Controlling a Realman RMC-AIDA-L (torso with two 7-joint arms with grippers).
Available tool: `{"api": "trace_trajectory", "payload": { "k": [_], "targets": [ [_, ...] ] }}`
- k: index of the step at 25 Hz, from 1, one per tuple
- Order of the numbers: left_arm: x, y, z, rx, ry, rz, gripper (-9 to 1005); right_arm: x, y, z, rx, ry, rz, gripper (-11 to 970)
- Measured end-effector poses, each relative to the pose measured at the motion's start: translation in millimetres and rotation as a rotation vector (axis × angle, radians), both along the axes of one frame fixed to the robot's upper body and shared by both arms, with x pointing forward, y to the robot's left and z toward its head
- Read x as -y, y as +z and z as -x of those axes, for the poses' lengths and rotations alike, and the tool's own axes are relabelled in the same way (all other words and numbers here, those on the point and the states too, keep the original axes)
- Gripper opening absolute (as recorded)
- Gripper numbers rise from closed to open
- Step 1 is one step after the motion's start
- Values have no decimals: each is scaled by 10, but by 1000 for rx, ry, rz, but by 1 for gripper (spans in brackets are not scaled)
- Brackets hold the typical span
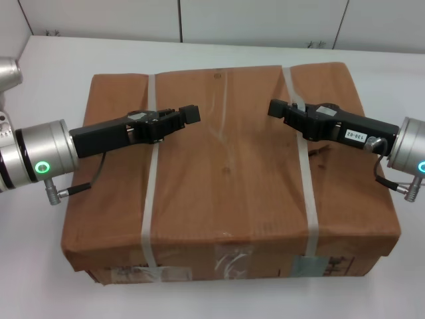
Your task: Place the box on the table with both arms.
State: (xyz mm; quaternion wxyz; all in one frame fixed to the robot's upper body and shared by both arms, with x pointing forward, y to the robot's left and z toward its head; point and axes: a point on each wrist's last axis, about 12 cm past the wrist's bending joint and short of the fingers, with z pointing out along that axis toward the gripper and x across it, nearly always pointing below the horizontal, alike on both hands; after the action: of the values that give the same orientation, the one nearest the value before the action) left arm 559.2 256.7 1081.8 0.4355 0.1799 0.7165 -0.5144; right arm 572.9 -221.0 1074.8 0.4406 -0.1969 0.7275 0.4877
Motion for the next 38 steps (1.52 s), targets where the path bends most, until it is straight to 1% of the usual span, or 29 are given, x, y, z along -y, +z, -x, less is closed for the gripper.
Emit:
{"api": "trace_trajectory", "payload": {
  "k": [17, 21, 24, 29, 38],
  "targets": [
    [-3, -14, -18, -4, 13, -15, 110, 12, -11, -15, 10, -19, 11, 13],
    [7, -37, -40, -9, 25, -35, 110, 3, -41, -33, 6, -33, 36, 13],
    [25, -60, -55, -9, 33, -55, 110, -28, -84, -59, 6, -41, 80, 12],
    [154, -162, -134, -18, 46, -155, 109, -142, -167, -121, -4, -37, 173, 11],
    [368, -302, -224, -5, 75, -286, 109, -269, -245, -196, 5, -49, 261, 13]
  ]
}}
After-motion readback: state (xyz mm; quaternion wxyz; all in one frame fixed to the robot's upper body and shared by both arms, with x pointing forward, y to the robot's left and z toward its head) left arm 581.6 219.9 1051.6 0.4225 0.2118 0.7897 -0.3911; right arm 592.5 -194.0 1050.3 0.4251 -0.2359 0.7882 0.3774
